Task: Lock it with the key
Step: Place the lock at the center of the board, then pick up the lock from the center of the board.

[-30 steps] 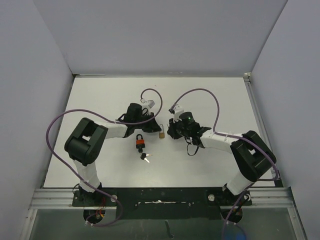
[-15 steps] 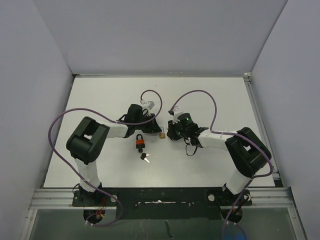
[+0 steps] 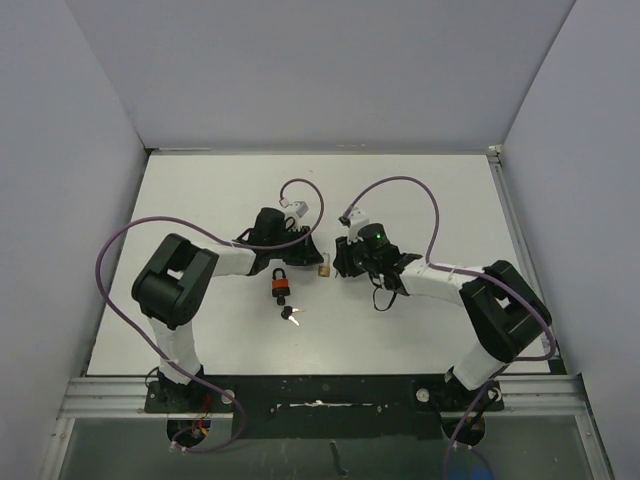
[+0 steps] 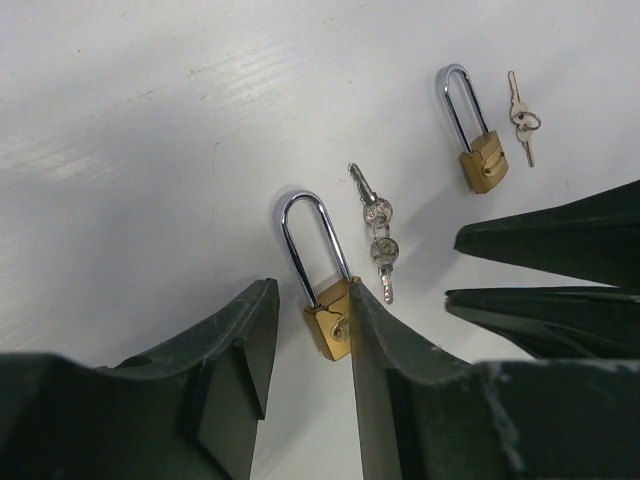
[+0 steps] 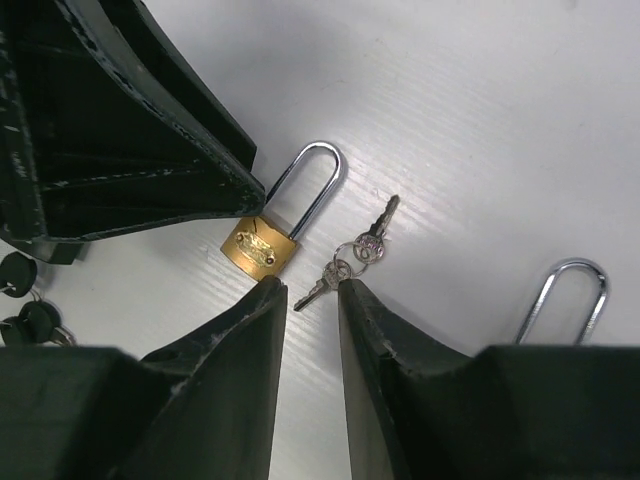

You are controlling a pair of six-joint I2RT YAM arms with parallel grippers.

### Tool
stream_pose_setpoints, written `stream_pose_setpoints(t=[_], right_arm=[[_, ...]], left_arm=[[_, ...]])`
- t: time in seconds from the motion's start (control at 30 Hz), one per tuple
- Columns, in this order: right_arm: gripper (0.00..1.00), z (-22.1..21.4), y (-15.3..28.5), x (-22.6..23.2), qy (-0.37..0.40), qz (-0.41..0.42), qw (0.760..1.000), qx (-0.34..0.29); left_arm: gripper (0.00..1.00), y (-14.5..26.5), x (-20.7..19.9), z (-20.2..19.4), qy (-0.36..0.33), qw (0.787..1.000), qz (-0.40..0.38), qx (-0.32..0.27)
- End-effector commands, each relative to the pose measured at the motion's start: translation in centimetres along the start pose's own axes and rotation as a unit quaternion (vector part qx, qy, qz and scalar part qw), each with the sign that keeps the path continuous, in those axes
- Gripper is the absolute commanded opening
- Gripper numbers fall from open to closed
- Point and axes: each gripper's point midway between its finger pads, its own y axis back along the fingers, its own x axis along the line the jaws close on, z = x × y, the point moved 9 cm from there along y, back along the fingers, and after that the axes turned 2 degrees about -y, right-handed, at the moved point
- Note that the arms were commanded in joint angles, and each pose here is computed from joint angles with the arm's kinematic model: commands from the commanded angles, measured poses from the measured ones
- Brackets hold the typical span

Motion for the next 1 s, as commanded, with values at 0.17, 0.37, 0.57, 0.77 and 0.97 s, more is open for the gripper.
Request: stream_pose_setpoints(t=[0.17, 0.37, 0.57, 0.77, 0.97], right_arm=[[0.29, 6.1, 5.3, 0.6, 0.025, -0.029, 0.991, -0.125], [0.90, 7.2, 8.2, 0.8, -0.011, -0.042, 0.987, -0.156], [0.90, 6.6, 10.6, 0.8, -0.020, -0.037, 0.977, -0.211], [0.98, 6.8, 11.8, 0.8, -0.009, -0.051, 0.985, -0.167], [0.98, 6.4, 12.1, 2.6, 0.032, 0.001, 0.986, -0.162]], left_arm=[[0.33, 4.0, -3.3, 5.1, -0.066, 0.992, -0.010, -0.108], [0.34, 6.1, -4.0, 6.0, -0.084, 0.987, 0.002, -0.136], [0.34, 7.6, -4.1, 6.2, -0.087, 0.984, 0.013, -0.154], [0.34, 8.5, -4.2, 6.3, -0.090, 0.983, 0.023, -0.160], [0.34, 9.6, -4.1, 5.9, -0.093, 0.980, 0.046, -0.168]])
